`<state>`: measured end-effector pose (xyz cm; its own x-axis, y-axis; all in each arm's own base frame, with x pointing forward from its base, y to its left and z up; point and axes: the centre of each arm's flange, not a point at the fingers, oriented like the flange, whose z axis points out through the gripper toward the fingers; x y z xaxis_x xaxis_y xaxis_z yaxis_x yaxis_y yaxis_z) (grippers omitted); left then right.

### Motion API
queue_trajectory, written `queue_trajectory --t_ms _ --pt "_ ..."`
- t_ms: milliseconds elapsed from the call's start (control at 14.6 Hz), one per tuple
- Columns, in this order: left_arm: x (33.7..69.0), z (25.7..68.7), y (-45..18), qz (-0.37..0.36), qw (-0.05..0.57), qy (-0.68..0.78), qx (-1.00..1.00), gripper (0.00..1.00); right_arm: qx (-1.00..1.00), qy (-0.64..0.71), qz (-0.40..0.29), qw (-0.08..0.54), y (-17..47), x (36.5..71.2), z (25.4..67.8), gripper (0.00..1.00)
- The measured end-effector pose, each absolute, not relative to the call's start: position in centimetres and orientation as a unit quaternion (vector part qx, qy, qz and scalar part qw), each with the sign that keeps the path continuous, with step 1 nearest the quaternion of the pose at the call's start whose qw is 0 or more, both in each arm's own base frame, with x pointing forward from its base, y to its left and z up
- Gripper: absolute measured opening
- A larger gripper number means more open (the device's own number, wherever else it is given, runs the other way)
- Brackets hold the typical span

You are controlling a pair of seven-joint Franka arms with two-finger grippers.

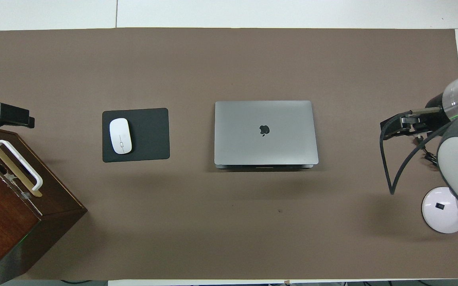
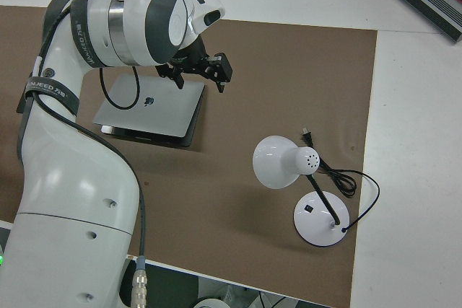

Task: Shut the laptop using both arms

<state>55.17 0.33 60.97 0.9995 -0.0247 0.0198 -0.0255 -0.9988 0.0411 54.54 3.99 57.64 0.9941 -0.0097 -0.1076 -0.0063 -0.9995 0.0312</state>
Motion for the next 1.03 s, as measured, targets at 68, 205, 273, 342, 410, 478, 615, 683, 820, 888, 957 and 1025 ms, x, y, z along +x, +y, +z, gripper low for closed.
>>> queue_trajectory --t_ms 68,205,273,342,410,478,615,683,820,888,957,1025 --pt "55.17 60.97 0.49 0.010 0.021 -0.011 1.000 1.00 0.998 -0.004 -0.054 0.015 3.99 54.54 57.64 1.00" --pt "55.17 60.95 0.33 0.010 0.021 -0.013 1.000 1.00 0.998 -0.004 -0.054 0.015 4.01 54.54 57.65 1.00" --pt "55.17 60.93 0.21 0.010 0.021 -0.014 1.000 1.00 0.998 -0.004 -0.054 0.015 4.02 54.54 57.65 1.00" --pt "55.17 60.93 0.14 0.010 0.021 -0.014 1.000 1.00 0.998 -0.004 -0.054 0.015 4.02 54.54 57.66 1.00" --pt "55.17 60.93 0.11 0.010 0.020 -0.015 1.000 1.00 0.998 -0.004 -0.054 0.015 4.02 54.54 57.67 1.00" --pt "55.17 60.93 0.13 0.009 0.019 -0.015 1.000 1.00 0.998 -0.004 -0.053 0.015 4.02 54.54 57.69 1.00" --pt "55.16 60.88 0.16 0.009 0.016 -0.015 1.000 1.00 0.998 -0.004 -0.053 0.015 4.02 54.55 57.73 1.00" --pt "55.16 60.87 0.16 0.008 0.016 -0.015 1.000 1.00 0.998 -0.004 -0.053 0.015 4.02 54.55 57.75 1.00" --pt "55.14 60.85 0.16 0.007 0.015 -0.015 1.000 1.00 0.998 -0.004 -0.053 0.015 4.02 54.55 57.75 1.00" --pt "55.13 60.84 0.18 0.007 0.015 -0.015 1.000 1.00 0.998 -0.004 -0.053 0.015 4.02 54.55 57.75 1.00" --pt "55.13 60.84 0.23 0.007 0.015 -0.015 1.000 1.00 0.998 -0.004 -0.053 0.015 4.01 54.55 57.75 1.00" --pt "55.13 60.84 0.31 0.007 0.014 -0.014 1.000 1.00 0.998 -0.004 -0.053 0.015 4.02 54.55 57.75 1.00"
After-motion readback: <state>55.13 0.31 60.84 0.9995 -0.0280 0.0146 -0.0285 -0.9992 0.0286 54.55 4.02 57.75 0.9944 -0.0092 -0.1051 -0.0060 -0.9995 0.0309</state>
